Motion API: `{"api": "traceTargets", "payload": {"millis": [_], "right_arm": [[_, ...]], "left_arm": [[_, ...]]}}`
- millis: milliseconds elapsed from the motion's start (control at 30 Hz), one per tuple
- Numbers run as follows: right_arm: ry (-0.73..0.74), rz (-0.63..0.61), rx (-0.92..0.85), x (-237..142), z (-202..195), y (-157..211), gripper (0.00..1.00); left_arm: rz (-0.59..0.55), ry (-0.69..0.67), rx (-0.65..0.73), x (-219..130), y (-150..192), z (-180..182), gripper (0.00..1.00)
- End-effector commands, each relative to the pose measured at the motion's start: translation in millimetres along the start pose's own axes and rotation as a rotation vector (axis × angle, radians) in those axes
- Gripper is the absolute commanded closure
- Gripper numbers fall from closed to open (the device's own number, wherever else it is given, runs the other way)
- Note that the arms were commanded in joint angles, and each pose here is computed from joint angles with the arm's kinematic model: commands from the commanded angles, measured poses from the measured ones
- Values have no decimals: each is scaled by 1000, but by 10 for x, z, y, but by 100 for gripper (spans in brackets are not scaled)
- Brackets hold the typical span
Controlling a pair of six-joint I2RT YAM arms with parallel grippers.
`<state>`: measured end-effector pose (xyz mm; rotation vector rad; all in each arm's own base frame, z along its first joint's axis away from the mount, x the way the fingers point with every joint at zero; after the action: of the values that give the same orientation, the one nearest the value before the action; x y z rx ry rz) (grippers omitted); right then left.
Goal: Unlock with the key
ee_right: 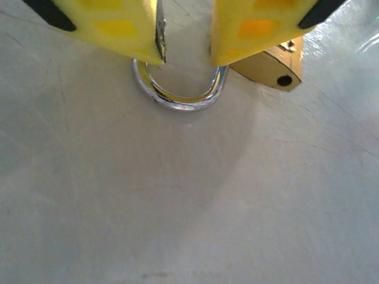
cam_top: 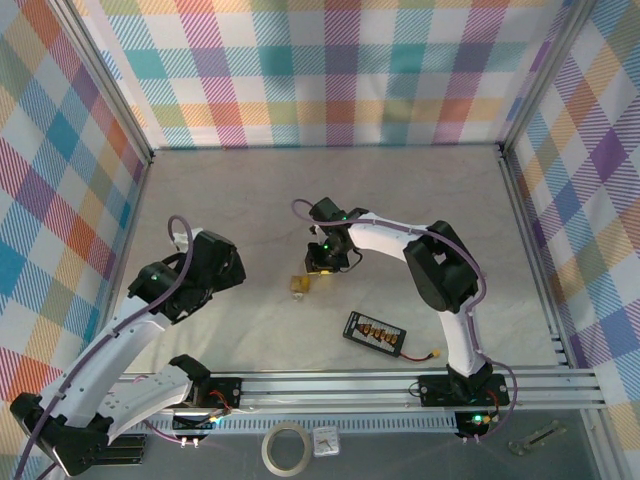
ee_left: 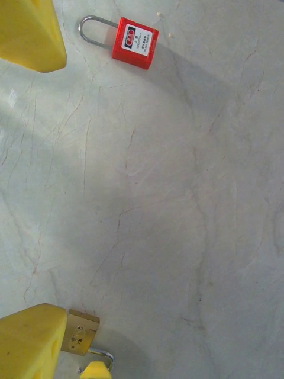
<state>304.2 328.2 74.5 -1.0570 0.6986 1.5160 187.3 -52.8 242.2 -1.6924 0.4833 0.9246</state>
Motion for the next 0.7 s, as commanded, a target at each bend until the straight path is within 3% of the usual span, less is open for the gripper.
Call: {"api": "traceTargets", "payload": {"millis": [0, 133, 267, 400, 533, 667], "right_arm": [[33, 1, -5, 37, 0, 0, 65], [28, -5, -13, -64, 57, 30, 62], [67, -76, -23, -459, 81, 72, 56], [120, -171, -66, -968, 28, 188, 32], [200, -263, 12, -1566, -462, 355, 17], [297, -307, 251, -2002, -1302, 583, 16]], "left_arm": [[9, -12, 10, -21, 38, 85, 0], [4, -20, 10, -38, 42, 117, 0], [24, -86, 6, -43, 40, 201, 0], [72, -147, -11, 20, 17, 235, 0], [67, -89, -6, 72, -77, 63, 0], [34, 100, 9, 145, -152, -245, 0]]}}
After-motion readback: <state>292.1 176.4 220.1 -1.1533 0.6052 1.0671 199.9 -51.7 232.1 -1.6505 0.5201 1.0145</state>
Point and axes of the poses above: each hand's point on the last joint's axis, 136 mm out from that joint toward the fingers, its own x axis out along the fingers, its own z axis along the line the jaws close on, y = z × x, the point moved 5 cm from there along -x, back along the fingers, and after that the axes turned 1 degree about -x, right-handed, at the moved point
